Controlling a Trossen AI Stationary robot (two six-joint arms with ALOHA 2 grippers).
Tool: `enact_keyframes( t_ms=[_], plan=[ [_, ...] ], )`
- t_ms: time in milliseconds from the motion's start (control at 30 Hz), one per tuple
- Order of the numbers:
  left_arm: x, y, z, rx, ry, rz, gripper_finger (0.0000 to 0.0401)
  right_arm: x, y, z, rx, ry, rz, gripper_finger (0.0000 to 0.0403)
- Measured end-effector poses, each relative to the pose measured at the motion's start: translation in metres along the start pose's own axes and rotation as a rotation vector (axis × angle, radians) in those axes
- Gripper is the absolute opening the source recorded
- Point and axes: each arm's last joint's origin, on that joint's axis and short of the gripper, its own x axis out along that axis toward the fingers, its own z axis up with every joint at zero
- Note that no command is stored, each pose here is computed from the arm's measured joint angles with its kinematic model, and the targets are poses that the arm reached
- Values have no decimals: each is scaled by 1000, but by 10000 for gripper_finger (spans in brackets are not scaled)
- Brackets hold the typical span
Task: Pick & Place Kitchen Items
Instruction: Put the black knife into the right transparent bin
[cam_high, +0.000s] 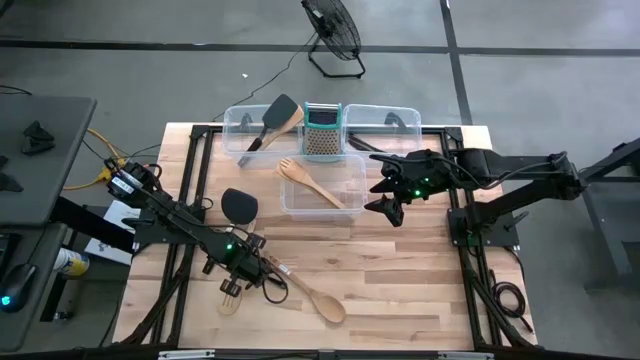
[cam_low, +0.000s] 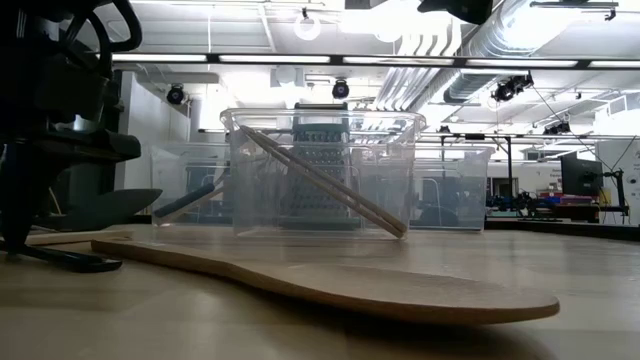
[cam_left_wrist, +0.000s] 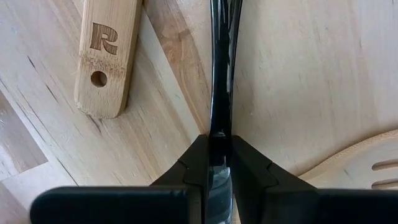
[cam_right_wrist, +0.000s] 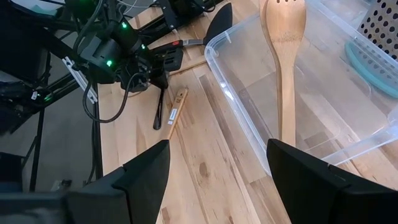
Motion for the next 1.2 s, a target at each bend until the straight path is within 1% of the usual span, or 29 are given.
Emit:
enact_keyframes(
  t_ms=[167, 267, 733, 1200],
  plan=[
    [0, 0, 0, -26, 1, -5, 38, 0, 0, 0, 0, 3, 5, 260],
    [0, 0, 0, -28, 1, -7, 38, 0, 1, 0, 0, 14, 22, 260],
    [-8, 0, 5, -30, 24, -7, 38, 0, 1, 0, -3, 16, 25, 260],
    [-25, -1, 18, -35, 17, -9, 38, 0, 1, 0, -3, 16, 25, 260]
  ],
)
